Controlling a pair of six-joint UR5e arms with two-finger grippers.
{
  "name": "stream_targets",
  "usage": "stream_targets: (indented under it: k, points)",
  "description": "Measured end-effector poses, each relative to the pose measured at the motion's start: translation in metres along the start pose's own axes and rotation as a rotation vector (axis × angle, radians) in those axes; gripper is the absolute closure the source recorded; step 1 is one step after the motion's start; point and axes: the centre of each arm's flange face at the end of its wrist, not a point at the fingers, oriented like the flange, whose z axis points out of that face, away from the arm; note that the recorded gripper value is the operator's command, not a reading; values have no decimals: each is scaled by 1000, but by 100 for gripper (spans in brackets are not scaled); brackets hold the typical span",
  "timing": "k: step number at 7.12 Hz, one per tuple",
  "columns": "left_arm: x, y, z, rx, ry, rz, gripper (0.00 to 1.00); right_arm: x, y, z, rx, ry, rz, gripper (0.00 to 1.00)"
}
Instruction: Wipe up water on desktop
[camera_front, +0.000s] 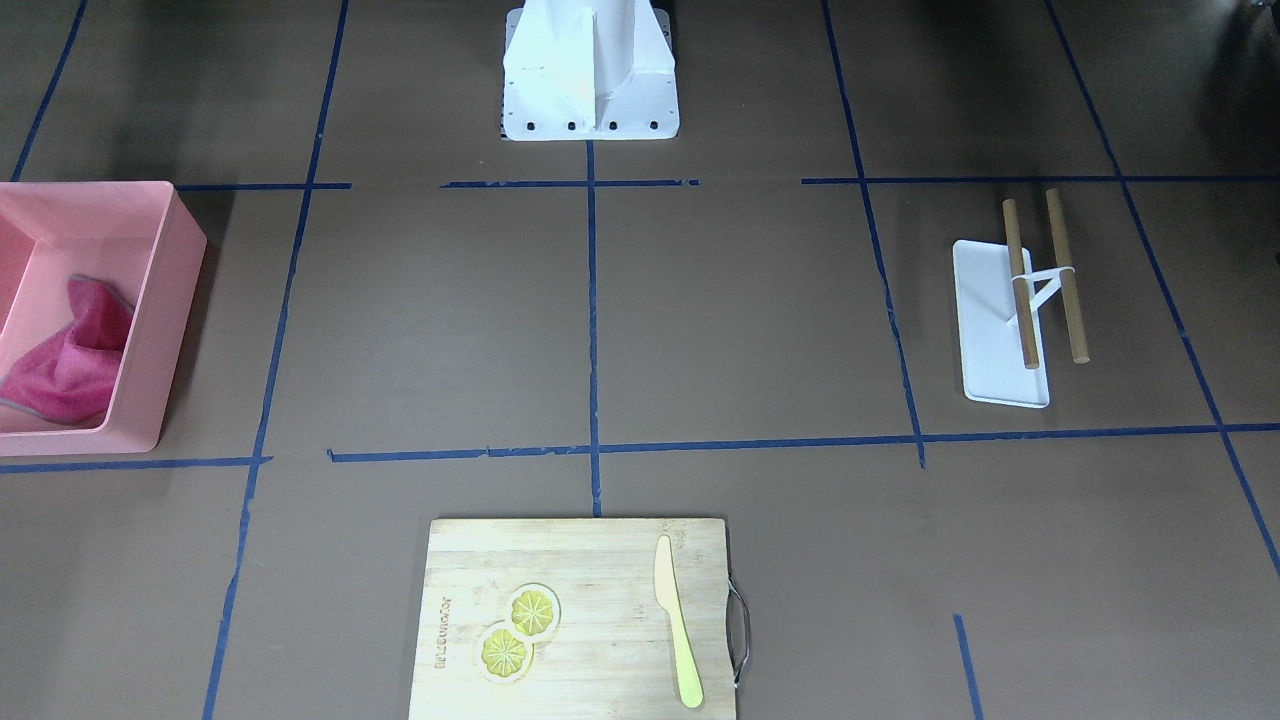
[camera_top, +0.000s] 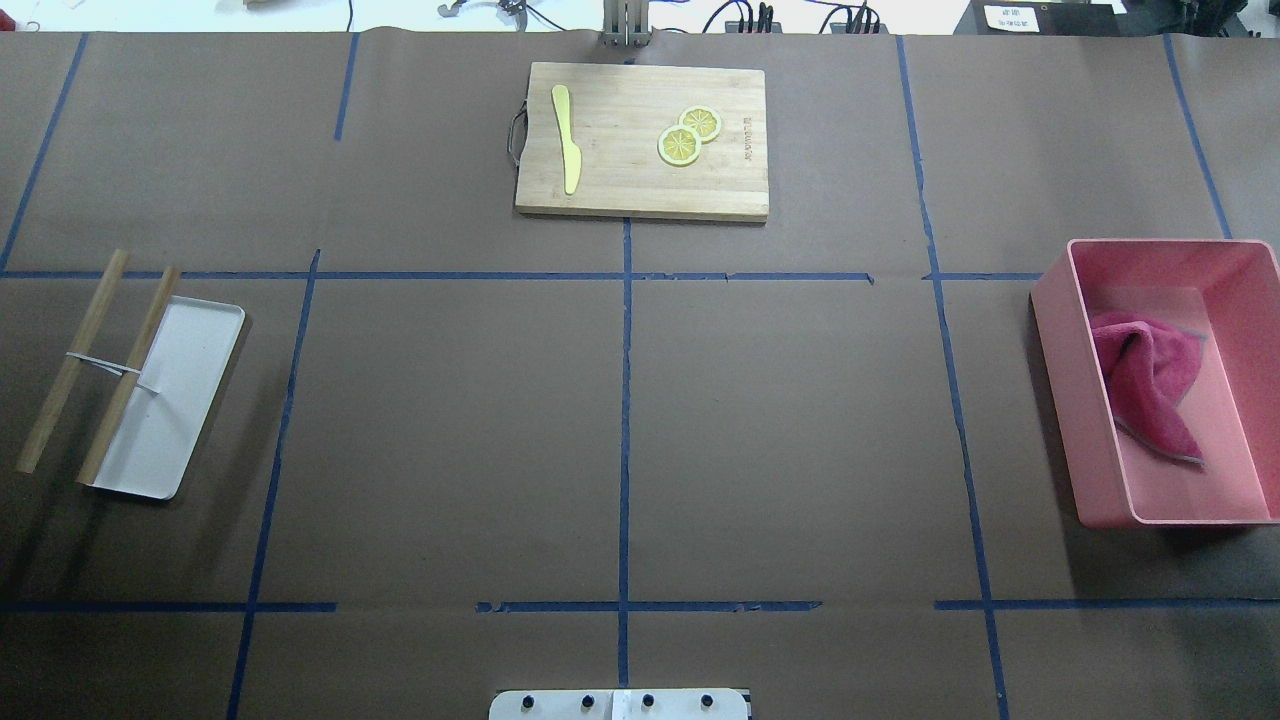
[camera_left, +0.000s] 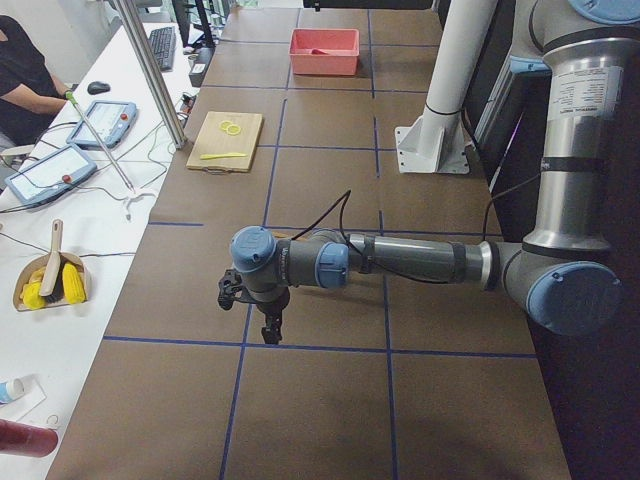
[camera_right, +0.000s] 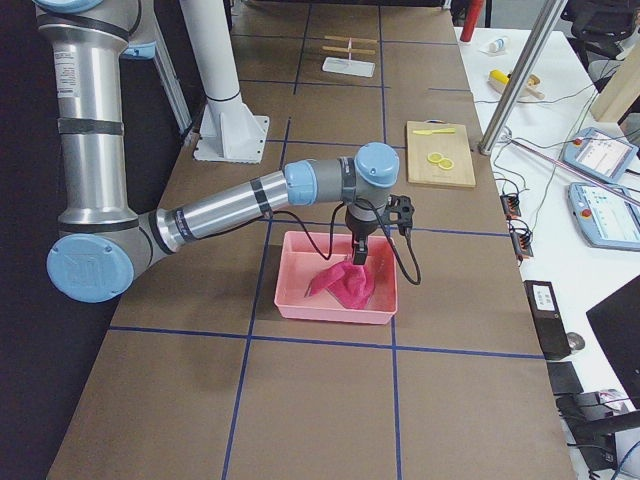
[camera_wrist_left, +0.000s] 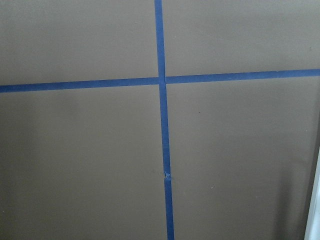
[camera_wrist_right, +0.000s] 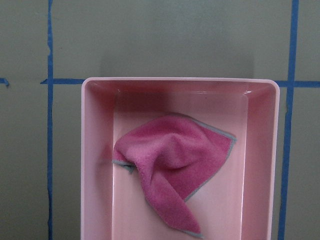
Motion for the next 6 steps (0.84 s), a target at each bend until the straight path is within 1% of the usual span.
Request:
stream_targets:
  k: [1,2,3,6]
  points:
    - [-14,4,0,2,2,-27,0,37,-2,9,9,-17,-42,0]
    - [-22,7,-1,6,3,-41,0,74,0,20,6,-22,-85,0]
    - [-24,8,-1,8,3,-45,0,103,4,30,-1,-24,-104,0]
    - [-26,9,-1,10,2,-47,0,153,7,46,-19,-21,-75,0]
